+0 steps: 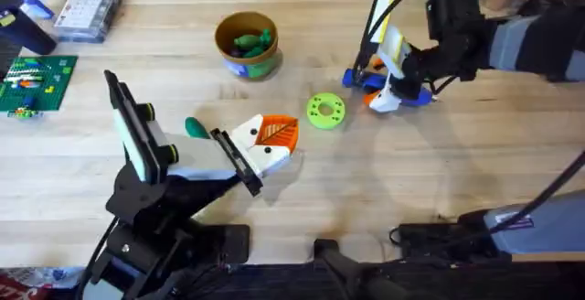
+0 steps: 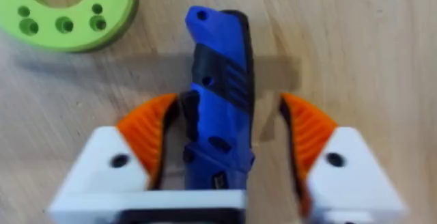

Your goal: Pick up the gripper from the table and insert it into the empty holder that is missing its gripper. Then pick up a screw, insert it into the mounting hole, and use the screwdriver to tighten it. Finally, clean up the table by picking up the vegetable and placing it into the bucket.

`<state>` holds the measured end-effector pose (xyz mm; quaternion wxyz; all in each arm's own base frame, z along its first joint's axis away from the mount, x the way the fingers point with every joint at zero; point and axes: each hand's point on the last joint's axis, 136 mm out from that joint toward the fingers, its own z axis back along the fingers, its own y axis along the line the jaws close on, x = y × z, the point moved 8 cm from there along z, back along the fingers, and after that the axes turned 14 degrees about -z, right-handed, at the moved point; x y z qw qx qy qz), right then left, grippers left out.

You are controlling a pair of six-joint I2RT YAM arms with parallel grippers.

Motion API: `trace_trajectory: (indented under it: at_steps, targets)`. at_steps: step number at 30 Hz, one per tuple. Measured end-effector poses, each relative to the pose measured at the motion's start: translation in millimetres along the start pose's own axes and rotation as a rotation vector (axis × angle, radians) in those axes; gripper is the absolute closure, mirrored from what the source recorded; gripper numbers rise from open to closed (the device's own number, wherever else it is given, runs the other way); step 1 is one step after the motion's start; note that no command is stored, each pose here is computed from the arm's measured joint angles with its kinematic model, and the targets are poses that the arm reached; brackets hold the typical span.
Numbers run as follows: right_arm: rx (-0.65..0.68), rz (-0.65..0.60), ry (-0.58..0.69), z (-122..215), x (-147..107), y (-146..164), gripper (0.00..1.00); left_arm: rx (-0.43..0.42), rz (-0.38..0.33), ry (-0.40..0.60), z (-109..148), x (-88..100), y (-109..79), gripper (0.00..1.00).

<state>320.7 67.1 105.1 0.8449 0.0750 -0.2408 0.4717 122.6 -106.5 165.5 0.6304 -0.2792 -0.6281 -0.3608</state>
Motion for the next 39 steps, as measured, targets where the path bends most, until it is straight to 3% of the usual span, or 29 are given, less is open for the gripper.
trace_trajectory:
  at_steps: [1, 2, 3, 9, 15, 20, 31, 39]
  targets:
    - [-0.004, 0.006, -0.006, 1, 2, 0, 0.116, 0.0, 0.0, 0.0, 0, 0.0, 0.0, 0.98]
    - [-0.006, 0.012, -0.011, 1, 4, 1, 0.035, 0.0, 0.0, 0.0, 0, 0.0, 0.0, 0.98]
    - [-0.002, 0.017, -0.011, 2, 6, 3, 0.016, 0.0, 0.0, 0.0, 0, 0.0, 0.0, 0.98]
    - [0.04, 0.035, -0.029, 11, 21, 24, 0.007, 0.0, 0.0, 0.0, 0, 0.0, 0.0, 0.98]
    - [0.045, -0.005, -0.121, 55, 34, 38, 0.006, 0.0, 0.0, 0.0, 0, 0.0, 0.0, 0.98]
    - [0.024, -0.148, -0.188, 90, 40, 47, 0.006, 0.0, 0.0, 0.0, 0, 0.0, 0.0, 0.98]
    - [0.018, -0.65, -0.359, 154, 47, 68, 0.006, 0.0, 0.0, 0.0, 0, 0.0, 0.0, 0.98]
    - [0.024, -0.799, -0.516, 196, 49, 84, 0.006, 0.0, 0.0, 0.0, 0, 0.0, 0.0, 0.98]
